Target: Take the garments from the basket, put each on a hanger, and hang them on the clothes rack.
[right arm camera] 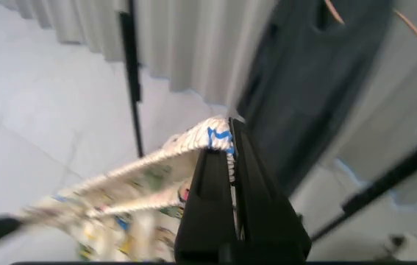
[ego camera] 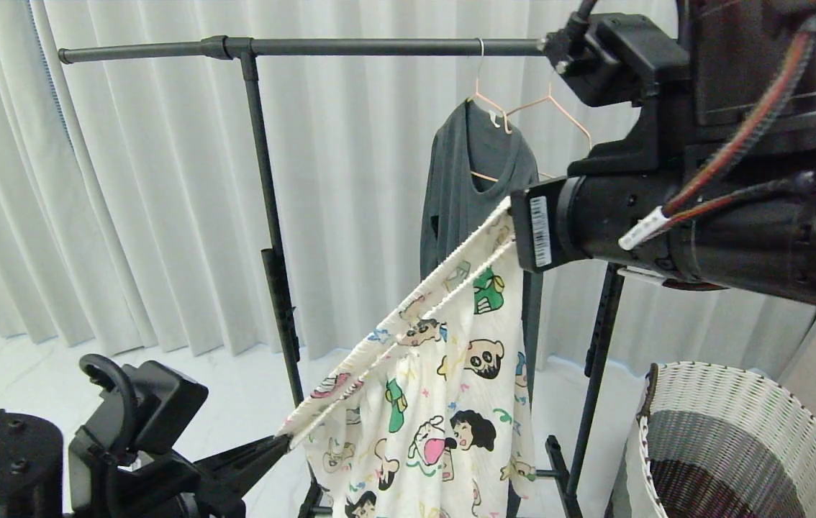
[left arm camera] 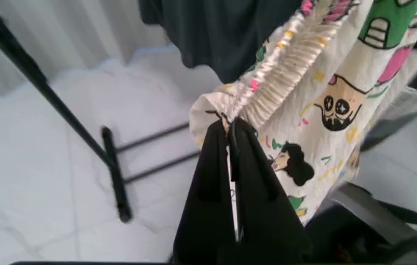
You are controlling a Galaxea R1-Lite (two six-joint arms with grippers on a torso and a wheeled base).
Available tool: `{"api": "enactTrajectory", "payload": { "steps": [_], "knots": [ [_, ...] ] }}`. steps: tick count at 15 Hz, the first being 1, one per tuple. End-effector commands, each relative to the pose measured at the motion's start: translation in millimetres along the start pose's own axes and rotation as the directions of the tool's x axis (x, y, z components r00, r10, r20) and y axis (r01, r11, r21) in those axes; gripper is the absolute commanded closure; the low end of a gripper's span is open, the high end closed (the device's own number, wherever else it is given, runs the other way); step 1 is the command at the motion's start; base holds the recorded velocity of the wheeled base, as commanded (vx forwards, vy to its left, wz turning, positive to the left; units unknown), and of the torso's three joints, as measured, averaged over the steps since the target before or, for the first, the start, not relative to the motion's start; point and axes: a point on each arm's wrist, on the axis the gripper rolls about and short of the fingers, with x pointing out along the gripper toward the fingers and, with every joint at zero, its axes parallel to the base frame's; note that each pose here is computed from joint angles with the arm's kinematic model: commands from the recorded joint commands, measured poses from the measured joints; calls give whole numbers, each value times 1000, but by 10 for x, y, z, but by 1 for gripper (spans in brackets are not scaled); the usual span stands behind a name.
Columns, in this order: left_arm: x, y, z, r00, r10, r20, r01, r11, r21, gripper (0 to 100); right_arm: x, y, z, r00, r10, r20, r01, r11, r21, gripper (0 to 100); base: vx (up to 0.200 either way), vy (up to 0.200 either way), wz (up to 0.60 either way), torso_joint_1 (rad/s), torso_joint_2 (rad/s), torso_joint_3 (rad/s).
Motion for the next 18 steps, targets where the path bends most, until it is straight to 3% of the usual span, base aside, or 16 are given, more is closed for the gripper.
{"api": "enactTrajectory", "payload": {
  "steps": [1,3,4,6,7,8,10,12,14,15,18],
  "knots": [
    [-138,74,192,994,39,106,-39,999,-4,100,-347,-324,-43,999,-39,-7,39,999,6,100,0,0,0,0,0,0],
    [-242,76,669,985,47,166,-44,999,-22,100,-588,-454,-130,999,-27,-42,26,1000,-13,100,0,0,0,0,0,0],
    [-325,66,896,985,40,166,-37,999,-21,100,-697,-506,-143,999,3,-48,-4,1000,-17,100,0,0,0,0,0,0],
    [-661,50,1352,995,-45,92,46,999,-7,100,-903,-590,-94,995,98,-22,-99,995,-34,100,0,0,0,0,0,0],
    [-908,41,1554,990,-137,29,137,990,-13,100,-976,-614,-63,989,148,-5,-148,988,-46,100,0,0,0,0,0,0],
    [-1129,31,1714,973,-228,-31,227,973,-40,100,-1036,-634,-44,983,184,9,-183,981,-66,100,0,0,0,0,0,0],
    [-1377,9,2027,937,-344,-54,337,935,-111,100,-1106,-658,-28,973,229,22,-226,968,-106,100,0,0,0,0,0,0],
    [-1364,-6,2198,935,-354,-33,344,923,-171,100,-1172,-672,78,962,266,63,-258,960,-106,100,0,0,0,0,0,0],
    [-1345,-11,2160,931,-363,-51,345,916,-206,100,-1203,-677,211,950,296,99,-287,953,-101,100,0,0,0,0,0,0],
    [-1348,-15,2117,928,-367,-64,348,916,-200,100,-1217,-690,255,948,301,105,-291,951,-99,100,0,0,0,0,0,0],
    [-1408,-19,2026,925,-374,-71,369,926,-82,100,-1260,-703,299,941,315,122,-303,947,-105,100,0,0,0,0,0,0]
  ]
}}
